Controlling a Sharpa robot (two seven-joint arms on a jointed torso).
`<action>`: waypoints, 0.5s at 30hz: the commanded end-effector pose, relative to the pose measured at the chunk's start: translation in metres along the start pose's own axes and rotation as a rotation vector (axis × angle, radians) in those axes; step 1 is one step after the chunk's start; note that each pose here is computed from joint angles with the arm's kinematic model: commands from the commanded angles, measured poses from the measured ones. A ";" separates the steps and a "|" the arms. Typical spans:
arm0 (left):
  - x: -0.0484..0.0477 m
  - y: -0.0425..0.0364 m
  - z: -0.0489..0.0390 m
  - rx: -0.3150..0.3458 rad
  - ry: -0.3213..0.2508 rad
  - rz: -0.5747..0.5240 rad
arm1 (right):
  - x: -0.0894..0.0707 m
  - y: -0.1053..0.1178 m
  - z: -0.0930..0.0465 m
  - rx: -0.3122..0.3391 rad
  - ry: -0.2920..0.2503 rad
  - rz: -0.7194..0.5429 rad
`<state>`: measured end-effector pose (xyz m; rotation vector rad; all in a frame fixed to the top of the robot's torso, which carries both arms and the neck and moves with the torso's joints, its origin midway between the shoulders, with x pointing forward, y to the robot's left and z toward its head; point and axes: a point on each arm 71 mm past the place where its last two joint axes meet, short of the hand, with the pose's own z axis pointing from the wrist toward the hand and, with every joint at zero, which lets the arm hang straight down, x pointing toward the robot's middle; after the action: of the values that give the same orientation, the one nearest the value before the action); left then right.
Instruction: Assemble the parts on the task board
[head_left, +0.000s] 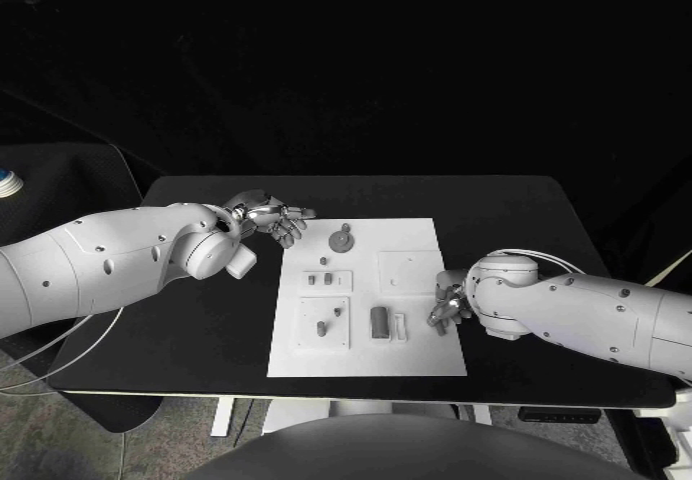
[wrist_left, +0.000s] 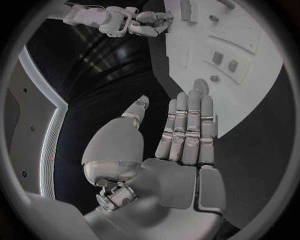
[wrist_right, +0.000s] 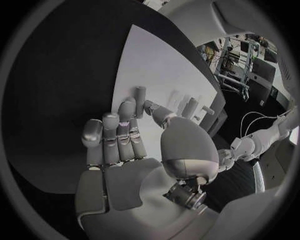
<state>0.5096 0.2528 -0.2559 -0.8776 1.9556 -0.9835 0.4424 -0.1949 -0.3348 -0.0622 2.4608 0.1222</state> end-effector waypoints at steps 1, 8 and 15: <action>0.0013 -0.0016 -0.0001 0.005 0.014 0.001 | 0.018 -0.007 0.004 0.021 0.038 0.016; 0.0012 -0.0017 0.0002 0.005 0.012 0.002 | 0.020 -0.012 0.000 0.014 0.039 0.098; 0.0009 -0.0015 0.0001 0.004 0.012 0.002 | 0.016 -0.017 -0.006 0.010 0.034 0.180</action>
<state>0.5096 0.2532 -0.2560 -0.8780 1.9573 -0.9808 0.4328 -0.2102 -0.3354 0.0911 2.4609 0.1826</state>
